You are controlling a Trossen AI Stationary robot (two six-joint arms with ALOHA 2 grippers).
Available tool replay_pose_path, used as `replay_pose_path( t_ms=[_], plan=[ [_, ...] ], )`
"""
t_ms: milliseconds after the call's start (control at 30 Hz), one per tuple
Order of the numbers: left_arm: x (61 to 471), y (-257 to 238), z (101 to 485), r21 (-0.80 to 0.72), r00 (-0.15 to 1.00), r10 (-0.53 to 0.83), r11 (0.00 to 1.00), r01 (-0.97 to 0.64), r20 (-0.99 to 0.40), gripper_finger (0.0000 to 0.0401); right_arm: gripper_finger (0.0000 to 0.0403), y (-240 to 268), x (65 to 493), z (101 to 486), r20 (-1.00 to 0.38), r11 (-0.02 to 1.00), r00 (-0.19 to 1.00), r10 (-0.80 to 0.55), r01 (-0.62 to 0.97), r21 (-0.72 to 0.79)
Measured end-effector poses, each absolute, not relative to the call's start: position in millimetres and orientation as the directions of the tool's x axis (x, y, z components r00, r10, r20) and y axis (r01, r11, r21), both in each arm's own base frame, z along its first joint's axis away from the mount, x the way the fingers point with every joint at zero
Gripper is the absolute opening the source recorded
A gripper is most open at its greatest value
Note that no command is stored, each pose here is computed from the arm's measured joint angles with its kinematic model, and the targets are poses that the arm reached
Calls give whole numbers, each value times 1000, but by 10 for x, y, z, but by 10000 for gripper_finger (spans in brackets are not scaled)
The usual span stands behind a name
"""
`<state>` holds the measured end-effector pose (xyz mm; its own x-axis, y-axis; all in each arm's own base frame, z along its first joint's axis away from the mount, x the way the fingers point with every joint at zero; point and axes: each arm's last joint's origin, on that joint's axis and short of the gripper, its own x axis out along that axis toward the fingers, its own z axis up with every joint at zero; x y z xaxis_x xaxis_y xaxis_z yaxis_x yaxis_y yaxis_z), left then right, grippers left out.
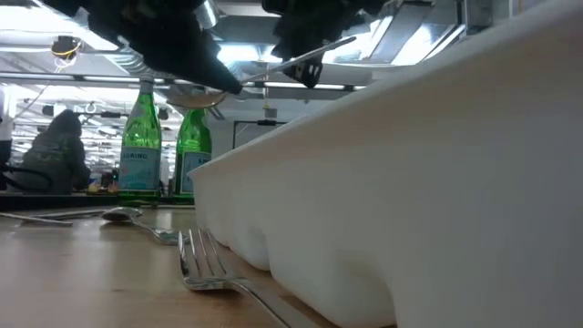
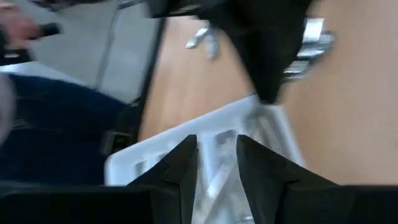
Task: Sort silverware
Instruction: Put the silver spoon into the white silverware tray
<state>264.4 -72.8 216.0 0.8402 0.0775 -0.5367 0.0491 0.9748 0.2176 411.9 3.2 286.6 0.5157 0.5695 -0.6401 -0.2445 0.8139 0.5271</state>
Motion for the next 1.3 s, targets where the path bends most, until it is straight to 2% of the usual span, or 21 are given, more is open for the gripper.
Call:
replay_pose_path(
  t_ms=[200,733,1167,1300],
  plan=[
    [2661,-687,2168,295,844,84,951,90,-530,3,117,61,4105,2852,-599,734,463,654,-195,650],
    [2686,-696,2210,410,870,77,900,150,-487,4,117,28,4135,2764,-660,705,477,580,112,701],
    [2687,-693,2212,429,871,88,891,149,-484,4,116,50,4215,2620,-632,662,441,637,106,742],
    [2687,-693,2211,429,870,88,891,149,-485,5,92,51,4218,2599,-632,659,432,643,107,744]
  ],
)
